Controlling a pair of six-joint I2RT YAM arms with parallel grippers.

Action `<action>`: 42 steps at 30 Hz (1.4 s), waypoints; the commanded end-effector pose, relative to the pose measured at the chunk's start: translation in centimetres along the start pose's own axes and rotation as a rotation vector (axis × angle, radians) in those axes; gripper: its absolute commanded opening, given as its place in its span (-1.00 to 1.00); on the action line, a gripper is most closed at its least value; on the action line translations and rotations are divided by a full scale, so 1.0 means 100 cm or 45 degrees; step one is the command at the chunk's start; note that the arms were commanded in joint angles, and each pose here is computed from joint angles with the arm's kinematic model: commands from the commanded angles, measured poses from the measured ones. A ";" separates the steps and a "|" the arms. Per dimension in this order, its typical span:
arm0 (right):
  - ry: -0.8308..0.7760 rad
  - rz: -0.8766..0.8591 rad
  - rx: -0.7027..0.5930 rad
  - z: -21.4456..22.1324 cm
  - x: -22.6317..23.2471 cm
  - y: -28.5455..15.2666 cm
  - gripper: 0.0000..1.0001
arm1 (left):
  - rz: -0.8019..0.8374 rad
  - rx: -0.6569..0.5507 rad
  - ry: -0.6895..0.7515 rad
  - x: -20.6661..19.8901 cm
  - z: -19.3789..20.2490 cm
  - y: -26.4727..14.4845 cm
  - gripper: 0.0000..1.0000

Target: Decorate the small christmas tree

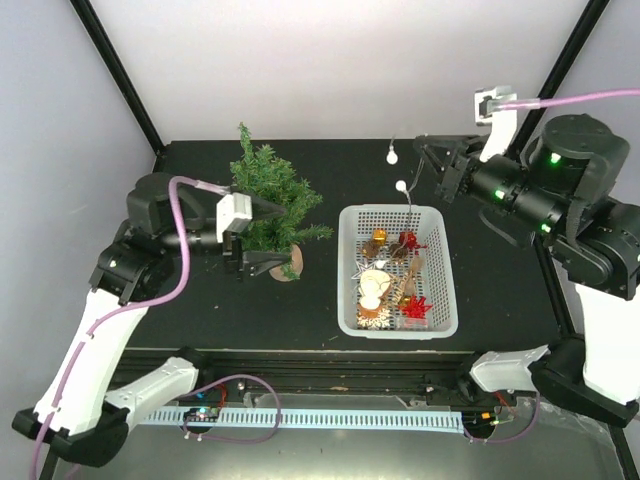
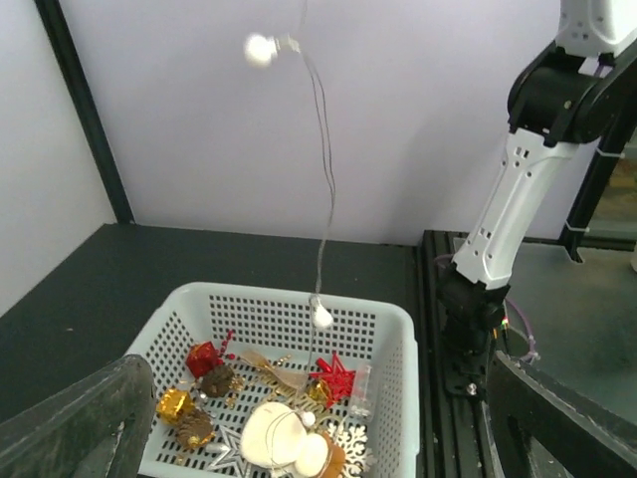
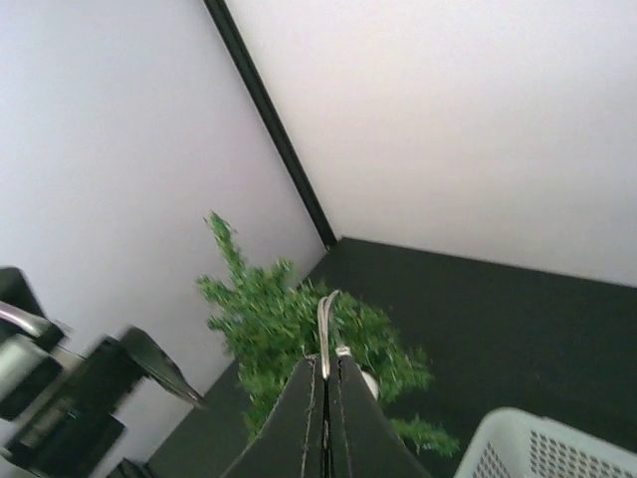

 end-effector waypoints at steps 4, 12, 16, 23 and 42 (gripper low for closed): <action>0.010 -0.099 -0.293 -0.044 0.015 -0.018 -0.98 | -0.004 0.092 0.046 0.011 0.007 0.041 0.82; 0.033 -0.174 -0.503 -0.073 0.023 -0.023 -0.98 | 0.020 0.152 0.105 0.019 0.028 0.095 0.81; 0.040 -0.210 -0.563 -0.083 0.028 -0.024 -0.98 | 0.035 0.151 0.065 0.030 0.043 0.124 0.80; 0.055 -0.208 -0.555 -0.084 0.027 -0.015 -0.98 | 0.048 0.143 0.052 0.041 0.060 0.163 0.78; 0.070 -0.186 -0.523 -0.077 0.024 -0.009 -0.98 | 0.385 0.110 -0.097 0.044 0.082 0.224 0.40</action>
Point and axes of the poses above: each gripper's point midway between its finger pads, its own y axis out along the fingers, its own x axis along the line the jaws close on, z = x × y, the point moved 8 cm from there along -y, back along the fingers, and after that the axes turned 5 degrees about -y, right-handed, at the moved point
